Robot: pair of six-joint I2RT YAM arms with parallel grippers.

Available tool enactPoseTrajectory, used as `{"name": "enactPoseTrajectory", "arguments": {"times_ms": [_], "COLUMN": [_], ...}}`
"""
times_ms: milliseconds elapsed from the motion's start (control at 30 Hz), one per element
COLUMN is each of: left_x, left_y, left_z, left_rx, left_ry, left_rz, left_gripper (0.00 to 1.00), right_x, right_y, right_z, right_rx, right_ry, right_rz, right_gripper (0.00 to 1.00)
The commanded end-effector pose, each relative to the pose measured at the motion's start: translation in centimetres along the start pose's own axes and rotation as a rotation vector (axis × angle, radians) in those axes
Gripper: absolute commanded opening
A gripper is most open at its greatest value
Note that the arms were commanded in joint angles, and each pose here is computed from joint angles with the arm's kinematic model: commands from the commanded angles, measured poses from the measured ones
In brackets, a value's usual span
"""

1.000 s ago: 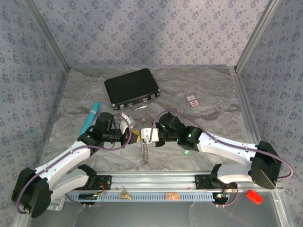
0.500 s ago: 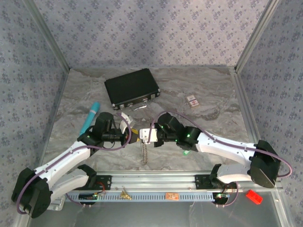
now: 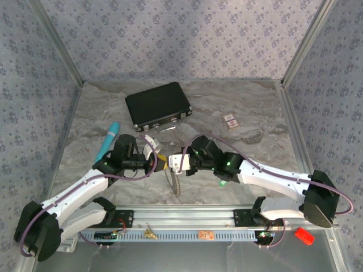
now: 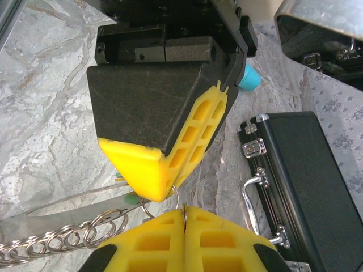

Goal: Put the keys on the keyring

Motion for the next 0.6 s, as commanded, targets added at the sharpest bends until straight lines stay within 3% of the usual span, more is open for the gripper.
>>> {"name": "enactPoseTrajectory", "arguments": {"times_ms": [0,567], "left_x": [-0.82,-0.9], "left_y": [-0.87,-0.9], "left_z": [-0.43,-0.44], "left_rx": [0.036,0.039], "left_ry": [-0.034,-0.037], "left_rz": [0.054,0.06], "left_gripper": [0.0,0.0], "right_x": [0.13,0.05], "right_y": [-0.01,0.51], "right_z": [0.0,0.86], "right_rx": [0.006,-0.029], "right_ry": [0.014,0.02], "right_rz": [-0.027,-0.028], "right_gripper": [0.0,0.0]}}
Point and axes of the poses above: each hand's point on the last joint's axis, 136 mm out from that joint toward the fingers, its own z axis out along the fingers, its own y axis along the line the jaws close on, x = y × z, the point moved 4 cm from there along -z, back along the fingers, and after that the axes turned 10 degrees about -z, right-handed, at the moved point
